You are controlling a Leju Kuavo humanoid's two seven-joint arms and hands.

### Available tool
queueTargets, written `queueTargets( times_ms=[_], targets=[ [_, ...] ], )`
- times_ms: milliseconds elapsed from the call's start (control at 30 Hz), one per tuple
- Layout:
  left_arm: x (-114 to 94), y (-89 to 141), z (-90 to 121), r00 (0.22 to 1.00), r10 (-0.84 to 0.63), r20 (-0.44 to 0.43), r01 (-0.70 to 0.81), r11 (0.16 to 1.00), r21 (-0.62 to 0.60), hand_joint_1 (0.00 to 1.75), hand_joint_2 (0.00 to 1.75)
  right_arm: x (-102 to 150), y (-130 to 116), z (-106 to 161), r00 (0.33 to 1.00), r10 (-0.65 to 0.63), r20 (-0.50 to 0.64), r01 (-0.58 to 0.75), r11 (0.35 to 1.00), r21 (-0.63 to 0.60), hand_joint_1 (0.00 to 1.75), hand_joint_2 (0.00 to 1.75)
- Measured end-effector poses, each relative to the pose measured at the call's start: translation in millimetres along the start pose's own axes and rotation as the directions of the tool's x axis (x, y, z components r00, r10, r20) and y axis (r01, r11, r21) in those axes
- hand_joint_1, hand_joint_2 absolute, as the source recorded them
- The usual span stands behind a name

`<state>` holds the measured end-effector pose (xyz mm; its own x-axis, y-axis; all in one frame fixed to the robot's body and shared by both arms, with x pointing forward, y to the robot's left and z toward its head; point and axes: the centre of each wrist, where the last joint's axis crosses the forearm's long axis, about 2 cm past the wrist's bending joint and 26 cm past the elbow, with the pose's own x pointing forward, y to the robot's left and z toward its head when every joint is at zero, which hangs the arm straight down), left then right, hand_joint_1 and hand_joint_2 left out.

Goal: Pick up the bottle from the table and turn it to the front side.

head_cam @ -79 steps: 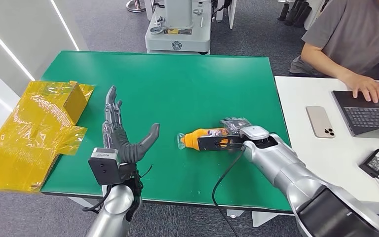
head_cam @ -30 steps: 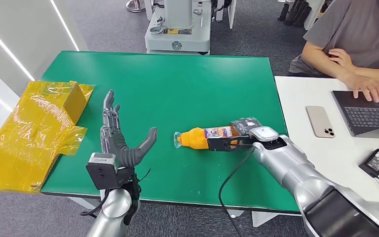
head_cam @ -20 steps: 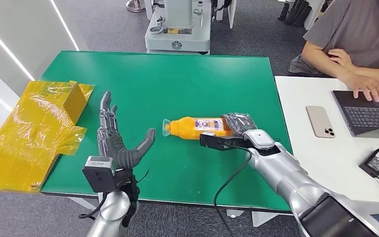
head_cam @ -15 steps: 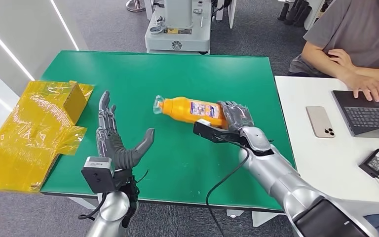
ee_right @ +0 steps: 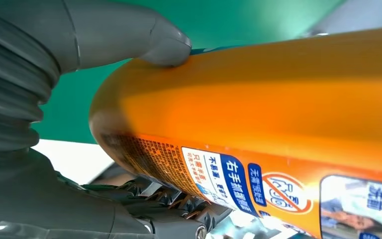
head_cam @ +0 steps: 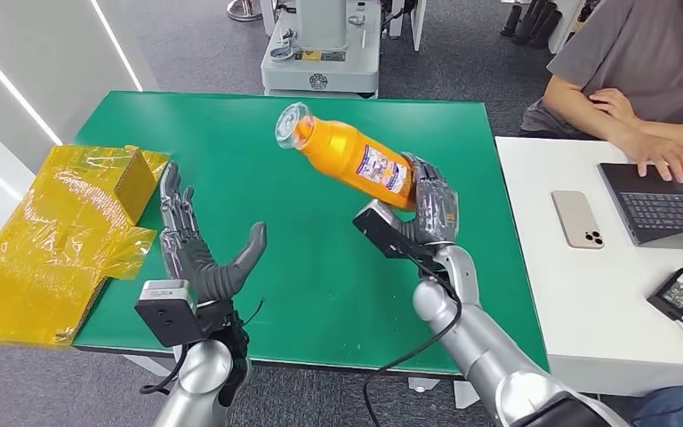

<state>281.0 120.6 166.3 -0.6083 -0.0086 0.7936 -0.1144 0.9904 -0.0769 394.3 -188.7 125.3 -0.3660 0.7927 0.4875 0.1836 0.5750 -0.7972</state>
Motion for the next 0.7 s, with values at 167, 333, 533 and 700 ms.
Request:
queueTargets(
  times_ms=[167,333,533,700],
  targets=[
    [0.3,-1.9,-11.3,1.000,0.010,0.008,-0.010,1.000,0.009,0.00,1.75,13.7,5.6,12.4,0.991,-0.056,0.122,0.066,0.995,-0.077,1.75,1.75],
    [-1.7,-5.8,-25.0,0.999,0.037,-0.017,-0.037,0.999,-0.019,0.00,1.75,20.9,5.0,19.5,0.977,-0.091,0.193,0.122,0.981,-0.154,1.75,1.75],
    [-3.0,-11.3,-35.6,0.996,0.083,-0.037,-0.086,0.990,-0.108,0.00,1.75,22.6,10.8,32.5,0.977,-0.120,0.175,0.150,0.975,-0.166,1.75,1.75],
    [-1.8,-16.7,-42.3,0.993,0.107,-0.041,-0.113,0.979,-0.172,0.00,1.75,23.0,16.1,42.9,0.980,-0.135,0.150,0.158,0.975,-0.154,1.75,1.75]
  ],
)
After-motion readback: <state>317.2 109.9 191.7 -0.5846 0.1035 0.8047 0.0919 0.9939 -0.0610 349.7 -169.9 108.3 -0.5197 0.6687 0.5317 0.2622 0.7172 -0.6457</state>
